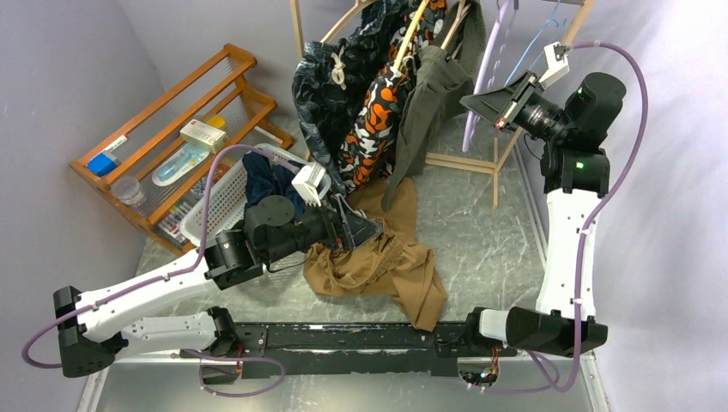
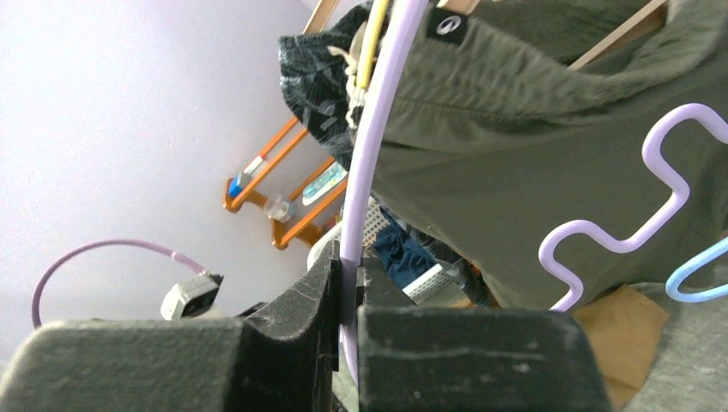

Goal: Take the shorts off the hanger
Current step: Place the hanger on the clothes rod.

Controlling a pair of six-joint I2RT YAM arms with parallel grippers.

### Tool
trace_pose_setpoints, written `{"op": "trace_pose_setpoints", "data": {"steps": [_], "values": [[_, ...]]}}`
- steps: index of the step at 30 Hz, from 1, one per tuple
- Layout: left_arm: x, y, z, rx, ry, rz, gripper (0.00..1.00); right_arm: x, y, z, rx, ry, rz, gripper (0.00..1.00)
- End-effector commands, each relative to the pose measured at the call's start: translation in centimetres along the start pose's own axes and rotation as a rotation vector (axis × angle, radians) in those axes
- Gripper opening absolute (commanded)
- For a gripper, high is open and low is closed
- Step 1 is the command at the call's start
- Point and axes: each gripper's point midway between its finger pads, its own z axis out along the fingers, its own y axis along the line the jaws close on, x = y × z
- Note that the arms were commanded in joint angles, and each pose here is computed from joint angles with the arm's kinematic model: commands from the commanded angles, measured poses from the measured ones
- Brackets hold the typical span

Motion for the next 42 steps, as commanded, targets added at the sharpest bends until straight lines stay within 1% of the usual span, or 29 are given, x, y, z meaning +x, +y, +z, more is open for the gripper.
{"op": "trace_pose_setpoints", "data": {"steps": [1,12,16,21,28,31,32,33,35,39,42], "values": [[0.1,0.0,0.0,0.005,0.005,0.0,0.93,-2.5,-0.7,0.2,0.025,-0.057,0.032,0.0],[0.2,0.5,0.0,-0.005,-0.008,-0.022,0.93,-6.2,-1.7,1.2,0.073,-0.137,0.122,0.0],[0.3,0.4,0.2,-0.003,-0.002,-0.023,0.93,-7.0,-1.3,1.2,0.068,-0.155,0.111,0.0],[0.6,0.5,0.4,-0.005,0.008,-0.026,0.92,-7.0,-1.5,1.5,0.063,-0.142,0.134,0.0],[0.7,0.6,0.5,-0.004,0.013,-0.032,0.92,-6.4,-5.7,2.5,0.177,-0.155,0.263,0.0],[0.7,0.7,0.4,-0.011,0.01,-0.032,0.92,-5.9,-6.2,2.7,0.176,-0.133,0.271,0.01],[0.6,0.8,0.3,-0.015,0.007,-0.034,0.92,-5.8,-6.3,2.6,0.185,-0.13,0.27,0.03],[0.6,0.9,0.3,-0.018,0.005,-0.035,0.92,-5.7,-6.3,2.4,0.194,-0.131,0.261,0.07],[0.6,0.9,0.3,-0.019,0.0,-0.038,0.92,-5.5,-5.9,2.0,0.198,-0.138,0.245,0.21],[0.8,0.9,0.5,-0.02,0.01,-0.034,0.93,-5.0,-4.2,1.4,0.157,-0.129,0.2,0.41],[0.9,0.9,0.7,-0.022,0.021,-0.029,0.93,-4.7,-2.9,0.9,0.132,-0.106,0.166,0.5]]}}
